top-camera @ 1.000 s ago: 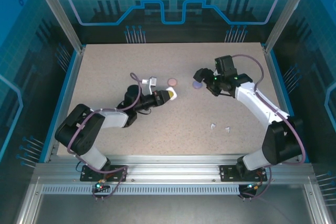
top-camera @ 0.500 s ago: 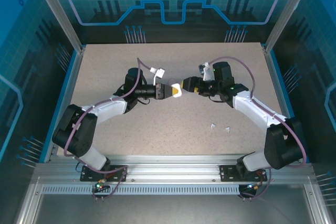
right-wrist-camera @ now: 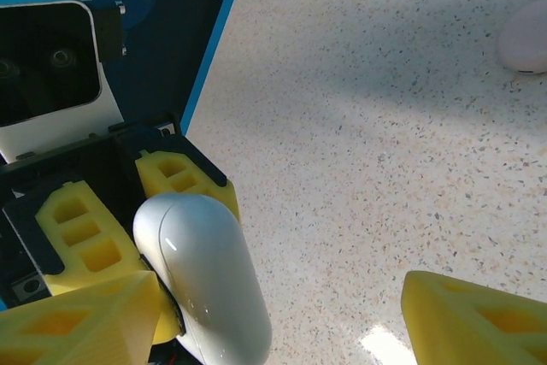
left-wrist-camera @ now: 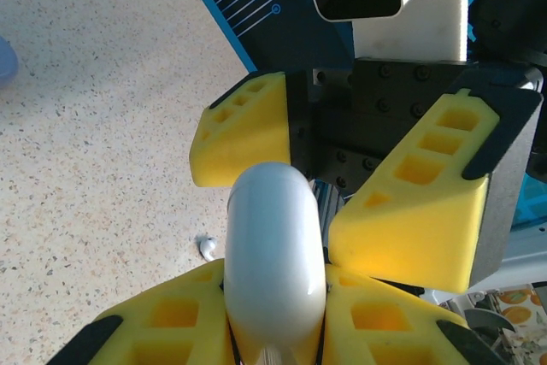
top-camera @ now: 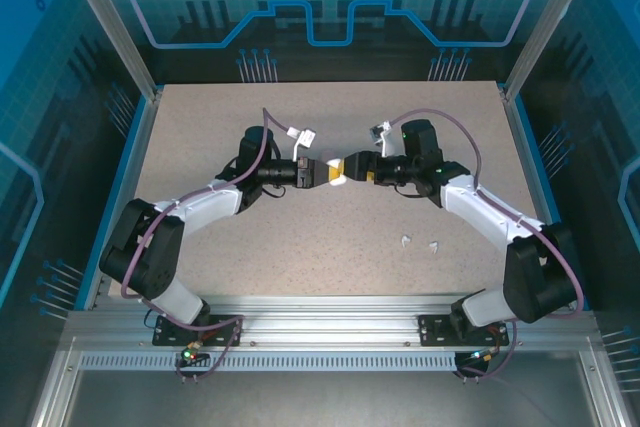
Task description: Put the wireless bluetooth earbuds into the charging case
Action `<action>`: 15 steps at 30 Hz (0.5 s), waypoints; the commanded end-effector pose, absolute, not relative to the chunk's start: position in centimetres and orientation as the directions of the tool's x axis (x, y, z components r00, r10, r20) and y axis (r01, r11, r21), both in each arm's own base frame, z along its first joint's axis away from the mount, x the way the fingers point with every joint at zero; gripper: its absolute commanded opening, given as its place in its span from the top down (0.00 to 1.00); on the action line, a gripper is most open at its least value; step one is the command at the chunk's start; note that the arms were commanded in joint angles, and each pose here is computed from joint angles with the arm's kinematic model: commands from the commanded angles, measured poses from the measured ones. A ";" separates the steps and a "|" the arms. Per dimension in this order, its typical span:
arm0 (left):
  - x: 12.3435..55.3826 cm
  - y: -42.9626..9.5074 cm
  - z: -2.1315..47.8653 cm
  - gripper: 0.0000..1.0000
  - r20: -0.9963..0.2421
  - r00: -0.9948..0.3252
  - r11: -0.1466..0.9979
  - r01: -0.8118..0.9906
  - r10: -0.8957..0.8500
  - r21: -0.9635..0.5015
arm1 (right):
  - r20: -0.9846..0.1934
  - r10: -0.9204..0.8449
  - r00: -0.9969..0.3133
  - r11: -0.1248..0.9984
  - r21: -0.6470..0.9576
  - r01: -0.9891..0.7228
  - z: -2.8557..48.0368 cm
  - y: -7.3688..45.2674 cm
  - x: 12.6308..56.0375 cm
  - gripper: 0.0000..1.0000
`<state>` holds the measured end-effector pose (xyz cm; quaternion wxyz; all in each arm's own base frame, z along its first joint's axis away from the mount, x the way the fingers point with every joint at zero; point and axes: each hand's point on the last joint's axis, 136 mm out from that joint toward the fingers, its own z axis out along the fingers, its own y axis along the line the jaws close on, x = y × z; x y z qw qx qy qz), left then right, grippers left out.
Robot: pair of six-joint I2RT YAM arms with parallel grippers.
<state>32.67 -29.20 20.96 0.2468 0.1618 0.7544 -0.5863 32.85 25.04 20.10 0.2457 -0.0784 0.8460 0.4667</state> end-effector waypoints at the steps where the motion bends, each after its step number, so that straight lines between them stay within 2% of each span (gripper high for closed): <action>1: 32.7 -29.4 22.6 1.00 -0.606 -0.795 0.232 0.584 -0.035 -0.778 | -0.466 0.048 -0.883 0.553 0.749 -0.365 18.2 25.6 32.1 0.26; 12: 32.4 -29.2 23.5 1.00 -0.625 -0.779 0.226 0.601 -0.047 -0.766 | -0.339 0.181 -0.923 0.630 0.761 -0.156 12.0 21.3 34.2 0.32; 15: 32.4 -29.1 23.5 1.00 -0.626 -0.778 0.229 0.602 -0.049 -0.765 | -0.330 0.184 -0.926 0.624 0.767 -0.149 12.0 20.9 34.1 0.33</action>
